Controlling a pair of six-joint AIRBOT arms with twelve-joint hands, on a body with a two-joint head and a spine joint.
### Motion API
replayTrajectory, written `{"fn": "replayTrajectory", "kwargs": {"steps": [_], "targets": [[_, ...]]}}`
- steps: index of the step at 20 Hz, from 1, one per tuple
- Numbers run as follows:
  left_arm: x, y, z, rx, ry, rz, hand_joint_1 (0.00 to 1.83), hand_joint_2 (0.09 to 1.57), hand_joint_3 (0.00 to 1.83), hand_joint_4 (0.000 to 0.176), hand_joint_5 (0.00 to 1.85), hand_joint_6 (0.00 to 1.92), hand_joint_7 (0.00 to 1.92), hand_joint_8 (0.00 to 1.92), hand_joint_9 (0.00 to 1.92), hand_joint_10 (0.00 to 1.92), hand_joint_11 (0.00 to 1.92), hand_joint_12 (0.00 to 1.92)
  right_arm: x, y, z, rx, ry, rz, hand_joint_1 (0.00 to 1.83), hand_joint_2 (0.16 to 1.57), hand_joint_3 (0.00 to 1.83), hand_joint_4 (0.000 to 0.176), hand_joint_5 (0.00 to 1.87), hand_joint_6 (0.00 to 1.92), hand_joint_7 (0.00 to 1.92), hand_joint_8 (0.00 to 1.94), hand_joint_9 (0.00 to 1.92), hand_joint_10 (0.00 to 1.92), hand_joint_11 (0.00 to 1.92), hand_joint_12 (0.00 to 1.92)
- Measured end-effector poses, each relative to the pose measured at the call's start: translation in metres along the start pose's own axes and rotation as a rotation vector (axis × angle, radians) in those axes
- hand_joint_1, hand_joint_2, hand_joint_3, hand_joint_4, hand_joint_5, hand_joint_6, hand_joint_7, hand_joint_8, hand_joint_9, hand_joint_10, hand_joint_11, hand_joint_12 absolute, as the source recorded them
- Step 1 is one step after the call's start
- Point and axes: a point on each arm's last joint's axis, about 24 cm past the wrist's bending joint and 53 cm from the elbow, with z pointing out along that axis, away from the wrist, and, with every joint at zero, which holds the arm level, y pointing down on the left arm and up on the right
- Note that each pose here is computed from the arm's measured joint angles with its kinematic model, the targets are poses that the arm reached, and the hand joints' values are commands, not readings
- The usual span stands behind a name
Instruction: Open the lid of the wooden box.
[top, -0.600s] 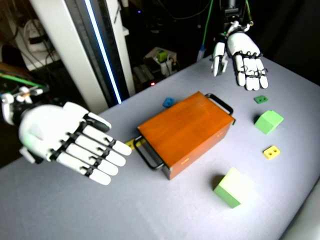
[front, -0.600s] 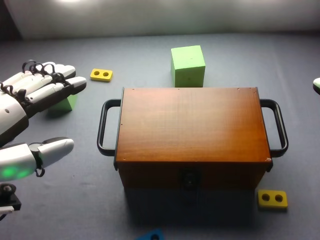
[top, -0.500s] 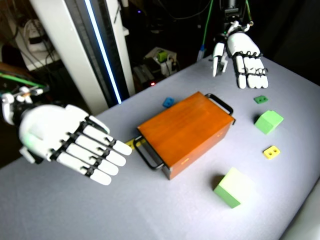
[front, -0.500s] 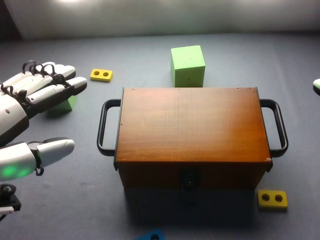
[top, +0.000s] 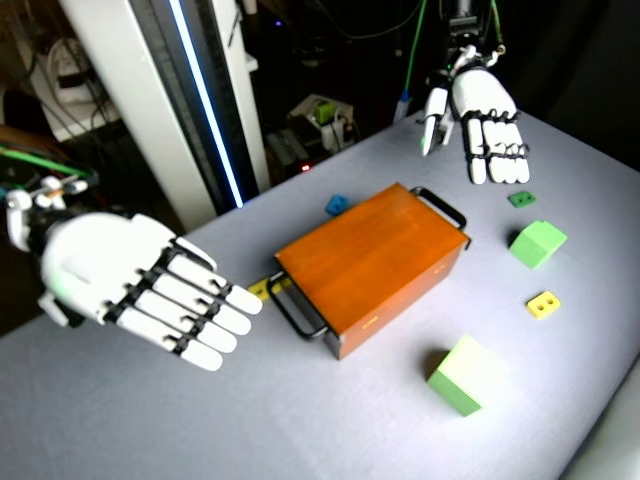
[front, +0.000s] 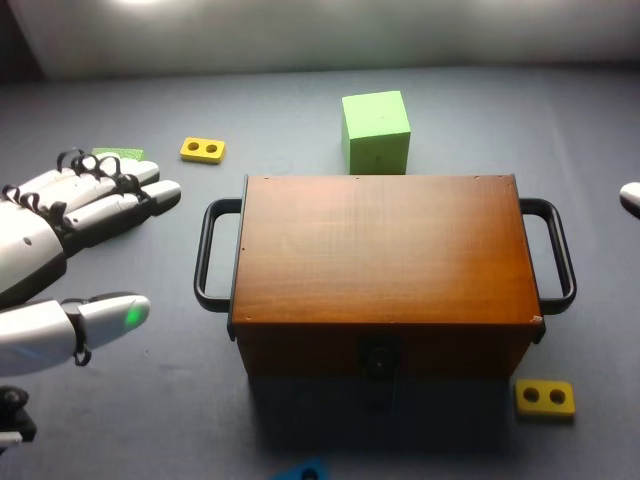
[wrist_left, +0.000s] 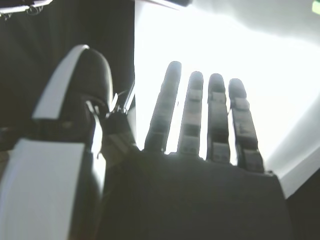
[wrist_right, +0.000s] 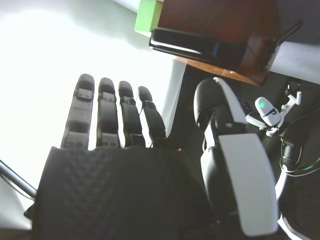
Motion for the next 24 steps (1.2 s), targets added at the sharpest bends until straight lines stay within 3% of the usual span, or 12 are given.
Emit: {"fn": "replayTrajectory", "kwargs": {"steps": [4,10,24], "targets": [[0.012,0.008,-0.001,-0.031,0.052,-0.004,0.22,1.41,0.0,0.0,0.14,0.01,0.0,0.0,0.0,0.0,0.0,0.0,0.013,-0.006,0.001,0.017,0.039,0.007,0.52,1.38,0.0,0.0,0.02,0.01,0.0,0.0,0.0,0.0,0.0,0.0],[0.027,0.016,-0.001,-0.057,0.108,-0.015,0.22,1.41,0.0,0.0,0.14,0.0,0.0,0.0,0.0,0.0,0.0,0.0,0.024,-0.012,0.007,0.033,0.079,0.012,0.51,1.37,0.0,0.0,0.04,0.01,0.0,0.0,0.0,0.0,0.0,0.0],[0.041,0.035,0.001,-0.108,0.15,-0.033,0.14,1.43,0.0,0.0,0.12,0.0,0.0,0.0,0.0,0.0,0.0,0.0,0.058,-0.023,0.03,0.058,0.171,0.041,0.48,1.38,0.0,0.0,0.01,0.0,0.0,0.0,0.0,0.0,0.0,0.0]]}}
